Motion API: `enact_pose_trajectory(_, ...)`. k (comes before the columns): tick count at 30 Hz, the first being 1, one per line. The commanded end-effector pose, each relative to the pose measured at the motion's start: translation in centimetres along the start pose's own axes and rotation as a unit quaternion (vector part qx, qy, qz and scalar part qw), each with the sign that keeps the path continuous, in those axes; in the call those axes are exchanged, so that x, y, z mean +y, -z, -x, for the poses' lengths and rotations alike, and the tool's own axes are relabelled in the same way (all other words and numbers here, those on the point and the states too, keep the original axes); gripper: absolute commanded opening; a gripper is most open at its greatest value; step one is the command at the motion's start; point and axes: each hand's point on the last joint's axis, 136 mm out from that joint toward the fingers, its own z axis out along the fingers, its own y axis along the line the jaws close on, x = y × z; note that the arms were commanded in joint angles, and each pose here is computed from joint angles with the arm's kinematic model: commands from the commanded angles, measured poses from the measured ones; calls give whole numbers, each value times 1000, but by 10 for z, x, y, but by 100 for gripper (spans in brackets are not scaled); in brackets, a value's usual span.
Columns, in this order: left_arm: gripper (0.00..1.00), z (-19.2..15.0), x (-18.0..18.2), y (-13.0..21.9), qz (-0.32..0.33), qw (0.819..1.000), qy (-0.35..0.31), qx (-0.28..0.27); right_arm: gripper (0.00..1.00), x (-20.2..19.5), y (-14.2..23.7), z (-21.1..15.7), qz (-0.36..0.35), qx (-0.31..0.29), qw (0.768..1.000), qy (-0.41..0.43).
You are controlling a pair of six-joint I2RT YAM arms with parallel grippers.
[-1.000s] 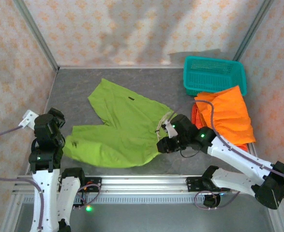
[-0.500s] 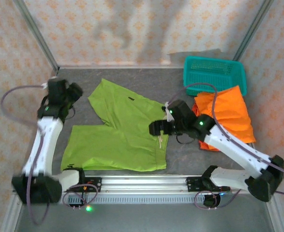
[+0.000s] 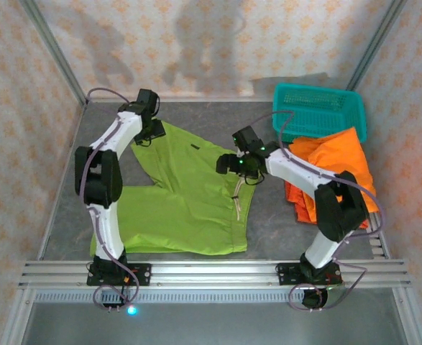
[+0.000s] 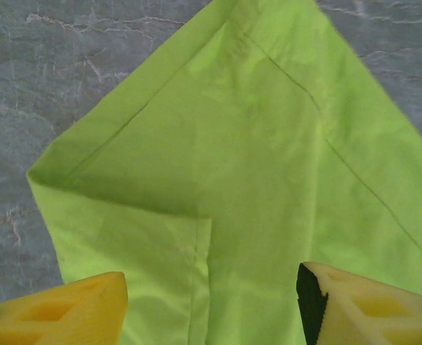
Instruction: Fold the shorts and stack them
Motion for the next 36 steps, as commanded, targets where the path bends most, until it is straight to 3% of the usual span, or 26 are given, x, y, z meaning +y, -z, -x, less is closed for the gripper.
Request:
enact_pose_trajectory(1,60,-6,14,1,71,996,-46,17,89,16,-13,21,23,-10,1000,-7)
enact_pose_trajectory(19,45,-15,23,-47,134,986,-87,56,87,46,-91,78,28,7,999,-35)
enact_pose_trajectory(24,31,-19,24,-52,136,985,-90,64,87,49,-107,87,29,11,998,-46)
enact_pose_trajectory(29,7,-19,30,-49,149,982,-94,63,86,47,-120,91,20,16,998,-54)
enact_pose_trajectory(32,0,-12,36,-32,151,984,-85,34,85,44,-126,95,12,15,998,-58)
enact_pose_trajectory(36,0,-4,51,-8,143,988,-52,0,85,36,-136,100,0,20,997,-72)
